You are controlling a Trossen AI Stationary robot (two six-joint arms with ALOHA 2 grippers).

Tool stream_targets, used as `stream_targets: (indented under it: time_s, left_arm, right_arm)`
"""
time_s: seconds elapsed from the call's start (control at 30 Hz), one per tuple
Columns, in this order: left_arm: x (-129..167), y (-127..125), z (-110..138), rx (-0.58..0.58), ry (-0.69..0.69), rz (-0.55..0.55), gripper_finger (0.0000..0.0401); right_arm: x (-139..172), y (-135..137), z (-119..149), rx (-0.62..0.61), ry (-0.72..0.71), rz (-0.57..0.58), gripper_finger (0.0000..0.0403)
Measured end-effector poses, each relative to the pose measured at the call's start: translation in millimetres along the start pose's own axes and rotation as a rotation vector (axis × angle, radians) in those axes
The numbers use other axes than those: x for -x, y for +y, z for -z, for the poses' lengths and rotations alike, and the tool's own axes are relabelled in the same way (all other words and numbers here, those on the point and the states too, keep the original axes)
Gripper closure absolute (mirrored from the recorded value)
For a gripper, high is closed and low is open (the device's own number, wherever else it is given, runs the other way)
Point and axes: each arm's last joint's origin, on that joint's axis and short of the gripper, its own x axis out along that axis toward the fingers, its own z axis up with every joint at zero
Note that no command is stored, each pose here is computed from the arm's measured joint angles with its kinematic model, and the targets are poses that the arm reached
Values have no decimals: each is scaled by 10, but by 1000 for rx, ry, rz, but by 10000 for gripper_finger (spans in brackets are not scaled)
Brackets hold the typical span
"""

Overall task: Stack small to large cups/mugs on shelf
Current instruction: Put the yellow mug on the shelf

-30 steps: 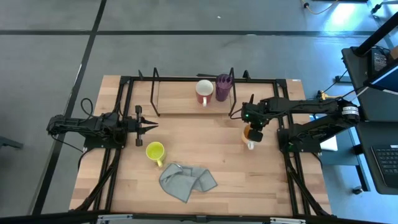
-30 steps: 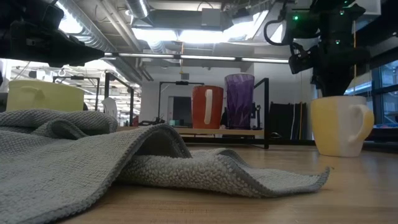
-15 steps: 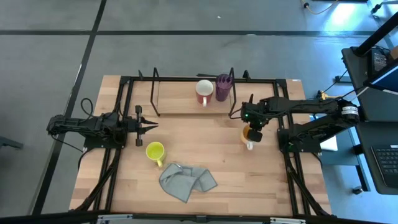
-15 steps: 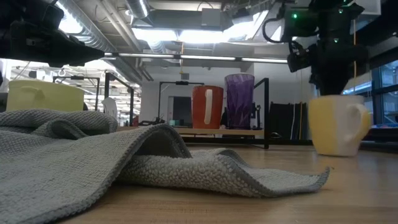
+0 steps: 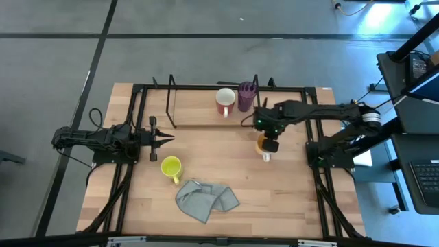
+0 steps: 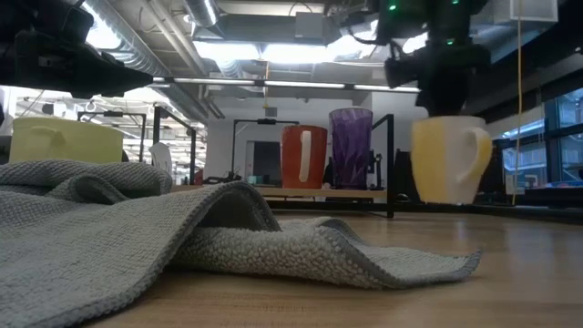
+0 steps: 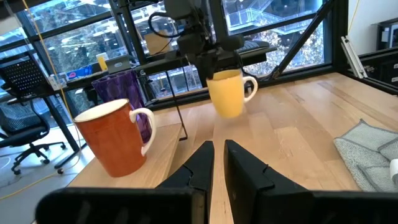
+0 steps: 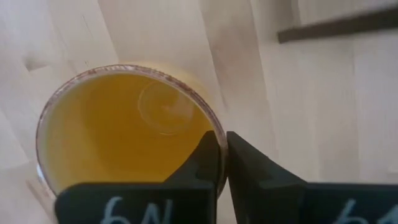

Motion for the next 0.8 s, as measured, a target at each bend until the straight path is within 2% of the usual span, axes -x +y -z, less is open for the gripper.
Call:
stream_targets:
  time_s: [0.2,0.47,0.8]
  left_arm:
    - [0,0,1,0,0,0,368]
    - [0,0,0,0,0,0,368]
    - [0,0,1,0,1,0,368]
  right_arm:
    - [-85,102,-332,59,18,-33,385]
    - [-75,367,-945,185,-49,-67,386]
    - [-183,588,-1615,237,-128,-94,381]
